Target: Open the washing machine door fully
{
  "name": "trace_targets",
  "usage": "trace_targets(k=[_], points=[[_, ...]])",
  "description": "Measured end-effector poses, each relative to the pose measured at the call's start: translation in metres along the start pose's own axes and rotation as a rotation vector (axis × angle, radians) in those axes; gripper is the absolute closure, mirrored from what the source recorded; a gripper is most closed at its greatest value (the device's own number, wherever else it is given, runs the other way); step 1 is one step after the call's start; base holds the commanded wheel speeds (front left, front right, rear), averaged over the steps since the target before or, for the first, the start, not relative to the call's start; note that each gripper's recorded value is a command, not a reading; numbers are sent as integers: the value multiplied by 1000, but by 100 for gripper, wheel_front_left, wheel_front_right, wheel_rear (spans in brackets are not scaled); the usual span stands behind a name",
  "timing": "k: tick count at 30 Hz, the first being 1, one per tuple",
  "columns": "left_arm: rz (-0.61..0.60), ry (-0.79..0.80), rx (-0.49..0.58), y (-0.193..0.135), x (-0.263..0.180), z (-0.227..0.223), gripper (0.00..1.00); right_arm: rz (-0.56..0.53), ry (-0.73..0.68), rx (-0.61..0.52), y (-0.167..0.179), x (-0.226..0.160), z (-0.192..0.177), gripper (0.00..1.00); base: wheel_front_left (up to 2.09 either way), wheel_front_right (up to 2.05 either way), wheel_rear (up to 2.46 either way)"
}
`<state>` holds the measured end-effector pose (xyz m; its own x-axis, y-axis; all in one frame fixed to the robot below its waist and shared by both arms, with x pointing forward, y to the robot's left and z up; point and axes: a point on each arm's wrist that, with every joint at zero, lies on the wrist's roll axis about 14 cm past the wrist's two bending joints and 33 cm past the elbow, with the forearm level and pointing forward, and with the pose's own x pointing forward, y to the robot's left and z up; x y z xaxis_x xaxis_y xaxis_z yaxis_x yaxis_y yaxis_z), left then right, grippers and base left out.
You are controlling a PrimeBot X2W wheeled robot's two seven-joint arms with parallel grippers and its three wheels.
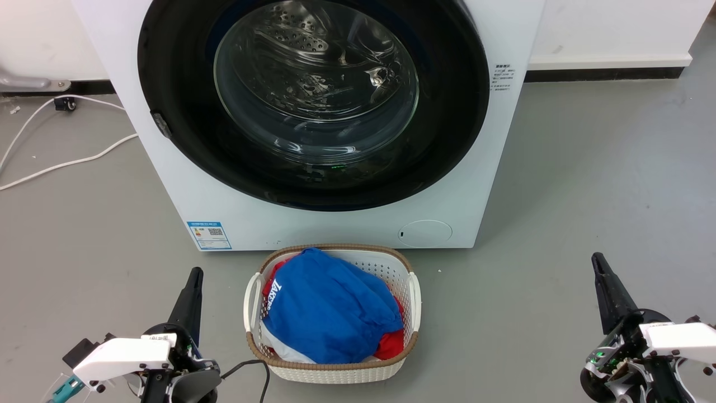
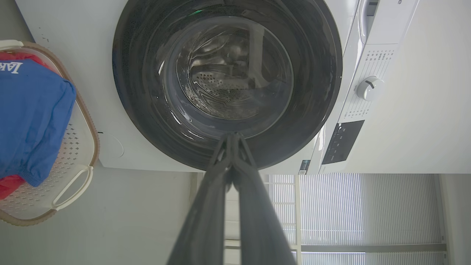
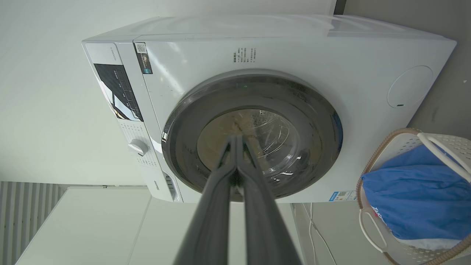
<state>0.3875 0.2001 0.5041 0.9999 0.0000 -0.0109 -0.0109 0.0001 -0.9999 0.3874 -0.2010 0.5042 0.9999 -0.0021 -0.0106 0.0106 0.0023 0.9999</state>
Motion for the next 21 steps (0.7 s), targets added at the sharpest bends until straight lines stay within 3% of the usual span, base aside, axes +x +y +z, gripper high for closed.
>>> trace_targets(k=[21], points=[[0, 0, 0, 0, 0, 0, 100, 0, 0, 0, 0, 0, 0, 100, 0, 0, 0]])
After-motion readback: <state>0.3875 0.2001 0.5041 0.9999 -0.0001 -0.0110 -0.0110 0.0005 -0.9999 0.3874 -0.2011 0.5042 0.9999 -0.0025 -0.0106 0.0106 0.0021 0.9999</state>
